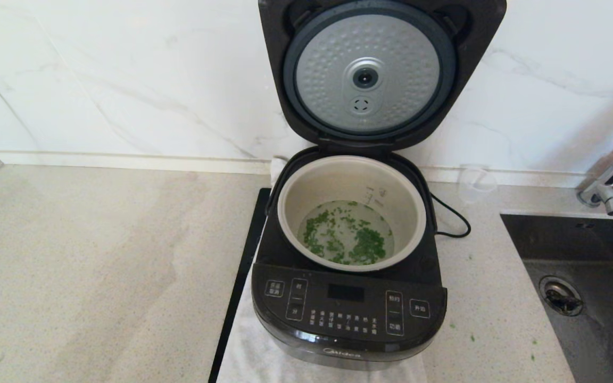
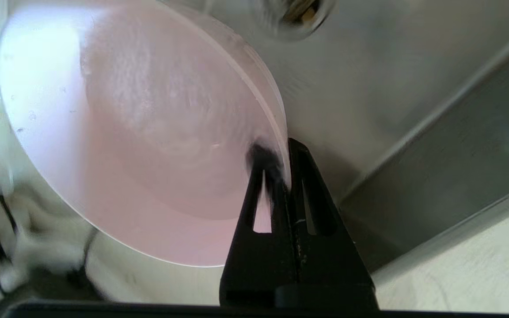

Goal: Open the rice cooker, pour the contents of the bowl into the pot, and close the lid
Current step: Fill a bowl with water from the tap, then pour the water from the bowl into the rice cooker

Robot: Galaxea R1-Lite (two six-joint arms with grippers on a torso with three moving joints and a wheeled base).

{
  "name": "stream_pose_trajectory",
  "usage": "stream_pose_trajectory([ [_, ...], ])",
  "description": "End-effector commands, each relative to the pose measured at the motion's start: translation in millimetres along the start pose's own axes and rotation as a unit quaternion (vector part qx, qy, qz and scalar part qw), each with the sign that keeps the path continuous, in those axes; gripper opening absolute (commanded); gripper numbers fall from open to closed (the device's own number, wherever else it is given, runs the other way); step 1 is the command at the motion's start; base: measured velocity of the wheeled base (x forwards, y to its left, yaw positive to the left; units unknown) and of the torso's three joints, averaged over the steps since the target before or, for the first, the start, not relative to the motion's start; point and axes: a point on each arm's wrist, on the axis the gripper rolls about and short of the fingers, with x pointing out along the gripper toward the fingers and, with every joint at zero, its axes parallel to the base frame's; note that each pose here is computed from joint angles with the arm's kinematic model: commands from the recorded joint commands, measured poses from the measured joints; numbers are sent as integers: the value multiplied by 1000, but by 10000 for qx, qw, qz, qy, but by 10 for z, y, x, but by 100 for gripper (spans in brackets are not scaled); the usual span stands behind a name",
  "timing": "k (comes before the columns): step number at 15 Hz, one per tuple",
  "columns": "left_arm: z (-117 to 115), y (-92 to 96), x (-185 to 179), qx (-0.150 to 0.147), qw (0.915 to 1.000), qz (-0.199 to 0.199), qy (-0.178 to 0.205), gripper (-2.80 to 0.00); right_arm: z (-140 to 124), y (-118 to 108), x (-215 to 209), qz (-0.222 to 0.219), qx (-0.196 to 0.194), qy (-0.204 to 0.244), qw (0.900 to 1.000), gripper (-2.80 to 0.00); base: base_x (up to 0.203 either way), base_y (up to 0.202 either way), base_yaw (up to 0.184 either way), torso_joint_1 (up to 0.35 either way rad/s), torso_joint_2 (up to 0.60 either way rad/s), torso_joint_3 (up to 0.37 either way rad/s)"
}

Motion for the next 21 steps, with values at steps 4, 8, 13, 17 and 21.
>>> stream_pose_trajectory([
  [4, -4, 0, 0, 2, 10000, 1, 0, -280, -827, 916, -395, 343, -1295, 279, 9906, -280, 0, 0, 0, 0, 0, 0],
  [8, -4, 0, 0, 2, 10000, 1, 0, -280, -1477, 1467, -662, 595, -2084, 917, 9719, -280, 0, 0, 0, 0, 0, 0],
  [13, -4, 0, 0, 2, 10000, 1, 0, -280, -2094, 1907, -925, 814, -2728, 1339, 9492, -280, 0, 0, 0, 0, 0, 0],
  [17, -4, 0, 0, 2, 10000, 1, 0, -280, -2439, 2098, -948, 905, -3180, 1681, 9287, -280, 0, 0, 0, 0, 0, 0],
  [21, -4, 0, 0, 2, 10000, 1, 0, -280, -2788, 2260, -954, 999, -3712, 1949, 9024, -280, 0, 0, 0, 0, 0, 0],
])
